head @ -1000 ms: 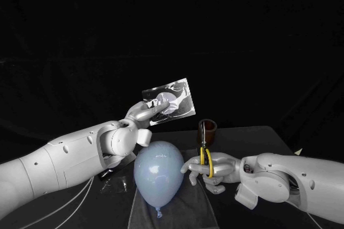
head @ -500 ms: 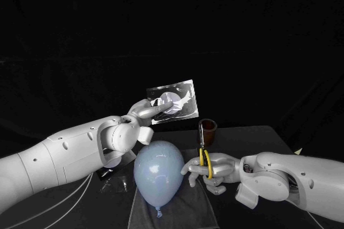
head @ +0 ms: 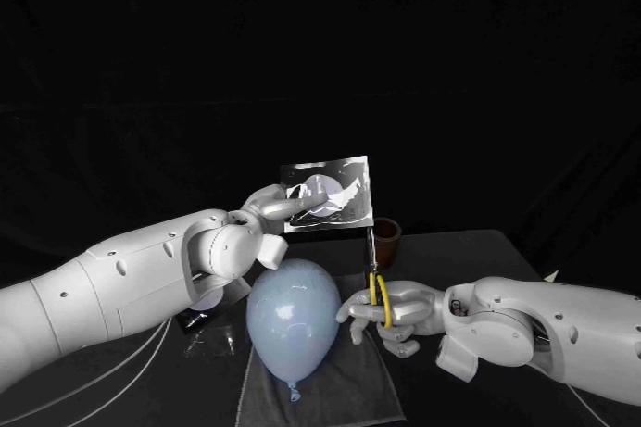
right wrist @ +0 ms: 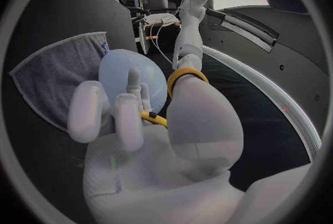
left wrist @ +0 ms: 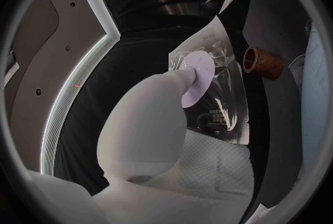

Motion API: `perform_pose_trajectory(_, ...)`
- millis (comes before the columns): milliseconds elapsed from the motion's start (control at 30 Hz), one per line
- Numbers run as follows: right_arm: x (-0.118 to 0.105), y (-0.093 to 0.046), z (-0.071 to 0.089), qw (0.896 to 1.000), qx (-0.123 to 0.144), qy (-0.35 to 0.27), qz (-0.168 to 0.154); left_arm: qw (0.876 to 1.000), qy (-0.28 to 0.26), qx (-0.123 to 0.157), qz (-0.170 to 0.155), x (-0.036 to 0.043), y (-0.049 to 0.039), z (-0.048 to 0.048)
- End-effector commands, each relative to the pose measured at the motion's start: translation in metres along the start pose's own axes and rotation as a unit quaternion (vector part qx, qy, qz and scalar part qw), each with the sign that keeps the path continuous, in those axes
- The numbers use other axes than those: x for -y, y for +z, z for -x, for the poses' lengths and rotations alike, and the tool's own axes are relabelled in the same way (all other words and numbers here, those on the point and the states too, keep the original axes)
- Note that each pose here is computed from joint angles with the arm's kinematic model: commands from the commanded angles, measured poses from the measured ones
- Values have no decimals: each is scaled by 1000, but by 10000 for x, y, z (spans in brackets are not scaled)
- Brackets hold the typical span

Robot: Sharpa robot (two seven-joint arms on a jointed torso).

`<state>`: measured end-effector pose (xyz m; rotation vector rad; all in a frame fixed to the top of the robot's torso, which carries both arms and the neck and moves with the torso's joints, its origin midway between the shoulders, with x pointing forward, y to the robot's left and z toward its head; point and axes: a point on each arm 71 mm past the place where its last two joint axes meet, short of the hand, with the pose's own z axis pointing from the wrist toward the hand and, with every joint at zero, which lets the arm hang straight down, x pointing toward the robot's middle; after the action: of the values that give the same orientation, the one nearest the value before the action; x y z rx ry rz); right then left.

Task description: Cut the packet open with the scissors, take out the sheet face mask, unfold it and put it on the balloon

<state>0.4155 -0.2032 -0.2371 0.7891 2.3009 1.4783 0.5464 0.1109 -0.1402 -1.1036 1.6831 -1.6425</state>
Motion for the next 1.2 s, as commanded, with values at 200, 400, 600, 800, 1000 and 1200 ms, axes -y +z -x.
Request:
perform_pose_trajectory(200,-5,-5,12,1000,-6,-3,-2,1000,7,-16,9,9,-5,-44)
perform_pose_trajectory(400,-3,-7,23,1000,-6,-4,-3,1000,6,-20,10,9,-11,-53)
perform_pose_trajectory(600,0,-7,26,1000,-7,-4,-4,1000,6,-22,10,10,-14,-56)
perform_pose_trajectory(800,4,-7,28,1000,-9,-4,-7,1000,6,-20,5,16,-17,-48)
perform_pose_trajectory(1000,3,-8,14,1000,-14,-3,-6,1000,7,-10,-2,34,-4,-13)
perform_pose_trajectory(1200,6,-11,10,1000,-16,-3,-8,1000,10,-2,-11,88,4,12)
